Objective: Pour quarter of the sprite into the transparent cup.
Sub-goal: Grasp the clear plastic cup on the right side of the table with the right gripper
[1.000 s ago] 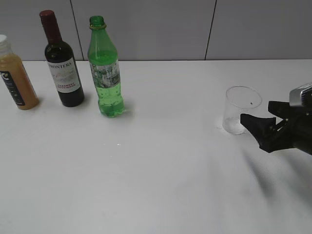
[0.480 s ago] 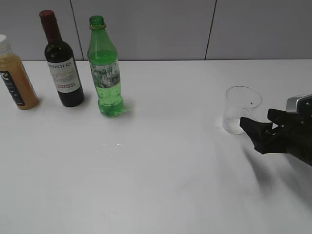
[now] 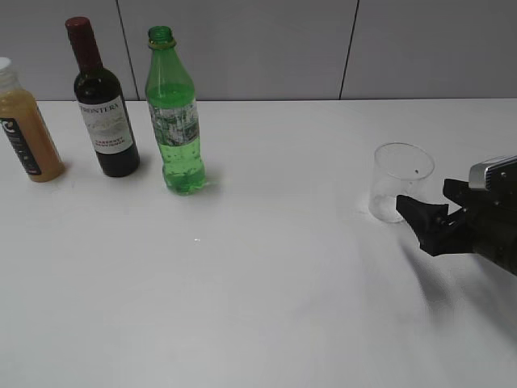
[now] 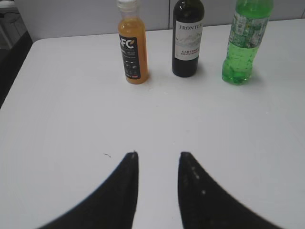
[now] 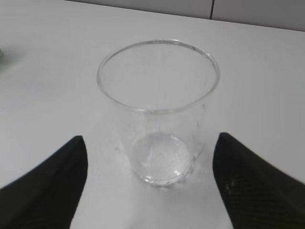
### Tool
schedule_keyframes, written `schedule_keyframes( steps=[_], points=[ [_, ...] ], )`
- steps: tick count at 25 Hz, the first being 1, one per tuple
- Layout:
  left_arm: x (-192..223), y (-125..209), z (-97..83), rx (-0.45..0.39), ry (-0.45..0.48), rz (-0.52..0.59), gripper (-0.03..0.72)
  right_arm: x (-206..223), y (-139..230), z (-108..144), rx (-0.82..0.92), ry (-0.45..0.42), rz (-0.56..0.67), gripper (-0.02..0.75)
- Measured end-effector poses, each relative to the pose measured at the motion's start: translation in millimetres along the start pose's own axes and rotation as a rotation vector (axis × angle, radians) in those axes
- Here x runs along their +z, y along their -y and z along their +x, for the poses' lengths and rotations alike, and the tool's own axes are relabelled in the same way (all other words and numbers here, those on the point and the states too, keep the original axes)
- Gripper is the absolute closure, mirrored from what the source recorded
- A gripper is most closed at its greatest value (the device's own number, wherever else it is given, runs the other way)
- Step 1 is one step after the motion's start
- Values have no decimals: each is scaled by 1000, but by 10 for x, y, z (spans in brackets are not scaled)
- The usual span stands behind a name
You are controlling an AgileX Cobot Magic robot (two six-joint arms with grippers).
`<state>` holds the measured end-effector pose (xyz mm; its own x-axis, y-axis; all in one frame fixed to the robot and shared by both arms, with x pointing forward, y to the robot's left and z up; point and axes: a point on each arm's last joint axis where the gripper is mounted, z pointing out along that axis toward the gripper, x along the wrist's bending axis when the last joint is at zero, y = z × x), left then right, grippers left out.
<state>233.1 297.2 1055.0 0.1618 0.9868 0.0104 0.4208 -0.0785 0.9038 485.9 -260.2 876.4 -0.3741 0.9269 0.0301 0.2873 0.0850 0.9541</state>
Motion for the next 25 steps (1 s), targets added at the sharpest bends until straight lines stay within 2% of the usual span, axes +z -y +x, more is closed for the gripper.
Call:
schedule_keyframes(
  steps=[4, 13, 21, 25],
  points=[
    [0, 0, 0, 0, 0, 0, 460, 33, 73, -6, 11, -1, 24, 55],
    [0, 0, 0, 0, 0, 0, 460, 106, 338, -13, 45, -7, 119, 48],
    [0, 0, 0, 0, 0, 0, 460, 343, 297, -116, 32, 12, 70, 48],
    [0, 0, 0, 0, 0, 0, 460, 473, 305, -121, 11, -32, 53, 48]
  ],
)
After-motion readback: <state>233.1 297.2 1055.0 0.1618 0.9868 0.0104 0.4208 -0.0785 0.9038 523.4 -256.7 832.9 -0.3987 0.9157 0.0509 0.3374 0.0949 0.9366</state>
